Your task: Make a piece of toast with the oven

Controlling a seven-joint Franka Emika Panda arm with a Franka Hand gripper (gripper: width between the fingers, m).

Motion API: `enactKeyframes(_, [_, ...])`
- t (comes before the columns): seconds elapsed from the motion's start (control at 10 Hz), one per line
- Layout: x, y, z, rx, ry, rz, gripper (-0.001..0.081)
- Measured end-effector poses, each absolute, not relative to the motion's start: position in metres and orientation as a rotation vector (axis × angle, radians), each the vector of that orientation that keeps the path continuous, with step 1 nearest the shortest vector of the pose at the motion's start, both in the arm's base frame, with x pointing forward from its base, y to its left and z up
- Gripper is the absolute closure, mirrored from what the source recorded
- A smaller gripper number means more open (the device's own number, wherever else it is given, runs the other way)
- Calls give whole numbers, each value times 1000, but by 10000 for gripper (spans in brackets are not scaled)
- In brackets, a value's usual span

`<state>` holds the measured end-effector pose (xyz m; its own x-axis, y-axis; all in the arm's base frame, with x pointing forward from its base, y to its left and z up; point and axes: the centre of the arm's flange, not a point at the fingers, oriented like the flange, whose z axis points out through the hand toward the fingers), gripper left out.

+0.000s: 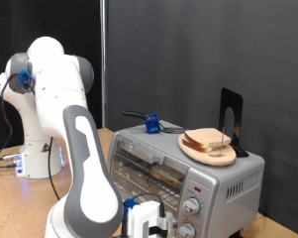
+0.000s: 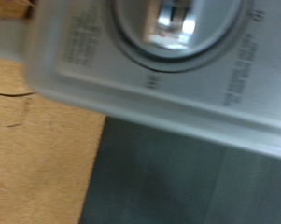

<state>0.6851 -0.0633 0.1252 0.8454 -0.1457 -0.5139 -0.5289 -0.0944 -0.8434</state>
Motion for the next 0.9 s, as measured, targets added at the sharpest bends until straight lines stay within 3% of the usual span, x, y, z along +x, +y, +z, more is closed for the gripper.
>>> enactKeyframes(0.9, [689,-33,135,-1653,490,370,-3])
